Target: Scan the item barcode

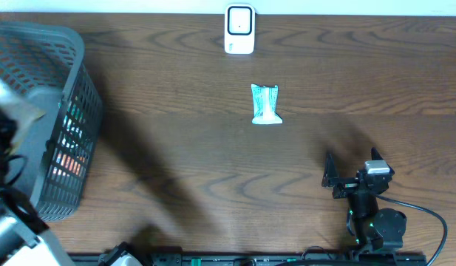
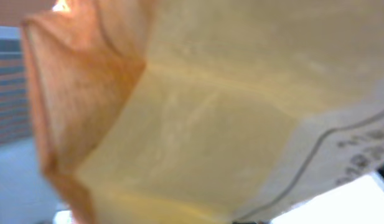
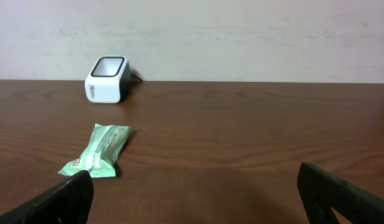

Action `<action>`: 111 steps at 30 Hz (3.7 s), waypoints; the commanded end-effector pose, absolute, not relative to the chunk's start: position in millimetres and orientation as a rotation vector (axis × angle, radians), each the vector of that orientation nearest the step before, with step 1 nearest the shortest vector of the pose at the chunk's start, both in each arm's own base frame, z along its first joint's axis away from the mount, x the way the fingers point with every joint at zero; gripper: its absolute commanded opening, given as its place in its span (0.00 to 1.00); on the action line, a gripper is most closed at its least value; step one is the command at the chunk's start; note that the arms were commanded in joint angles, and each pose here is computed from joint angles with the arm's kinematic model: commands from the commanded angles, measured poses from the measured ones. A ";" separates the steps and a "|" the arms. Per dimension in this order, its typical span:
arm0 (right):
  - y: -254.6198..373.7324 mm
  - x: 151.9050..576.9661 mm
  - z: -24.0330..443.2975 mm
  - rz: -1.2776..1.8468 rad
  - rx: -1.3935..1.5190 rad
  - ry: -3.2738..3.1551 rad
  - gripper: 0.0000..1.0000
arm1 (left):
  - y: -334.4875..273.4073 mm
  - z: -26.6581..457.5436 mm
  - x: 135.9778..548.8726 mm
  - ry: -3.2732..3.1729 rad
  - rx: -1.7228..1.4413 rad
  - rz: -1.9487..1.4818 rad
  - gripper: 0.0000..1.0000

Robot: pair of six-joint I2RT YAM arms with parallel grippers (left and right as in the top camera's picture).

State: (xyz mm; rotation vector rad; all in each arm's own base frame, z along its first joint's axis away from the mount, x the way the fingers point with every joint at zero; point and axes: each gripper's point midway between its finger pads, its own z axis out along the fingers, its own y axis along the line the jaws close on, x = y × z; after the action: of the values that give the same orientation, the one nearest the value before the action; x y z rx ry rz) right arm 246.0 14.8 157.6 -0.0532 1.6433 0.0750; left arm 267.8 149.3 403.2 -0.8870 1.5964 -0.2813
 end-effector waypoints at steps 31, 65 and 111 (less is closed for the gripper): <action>12.2 245.9 157.2 0.072 -0.035 1.644 0.99 | -66.8 155.5 411.8 2.438 -0.431 0.158 0.07; 12.2 245.9 157.2 0.072 -0.035 1.644 0.99 | -191.7 78.5 403.5 2.699 -0.160 -0.357 0.57; 12.2 245.9 157.4 0.072 -0.035 1.643 0.99 | -136.2 68.2 406.0 2.650 -0.032 0.077 0.49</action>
State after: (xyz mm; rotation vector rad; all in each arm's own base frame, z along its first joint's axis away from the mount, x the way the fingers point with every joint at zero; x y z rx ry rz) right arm 246.0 14.8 157.5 -0.0535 1.6437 0.0747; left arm 411.0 -148.1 93.8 -0.0856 2.5949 -0.0189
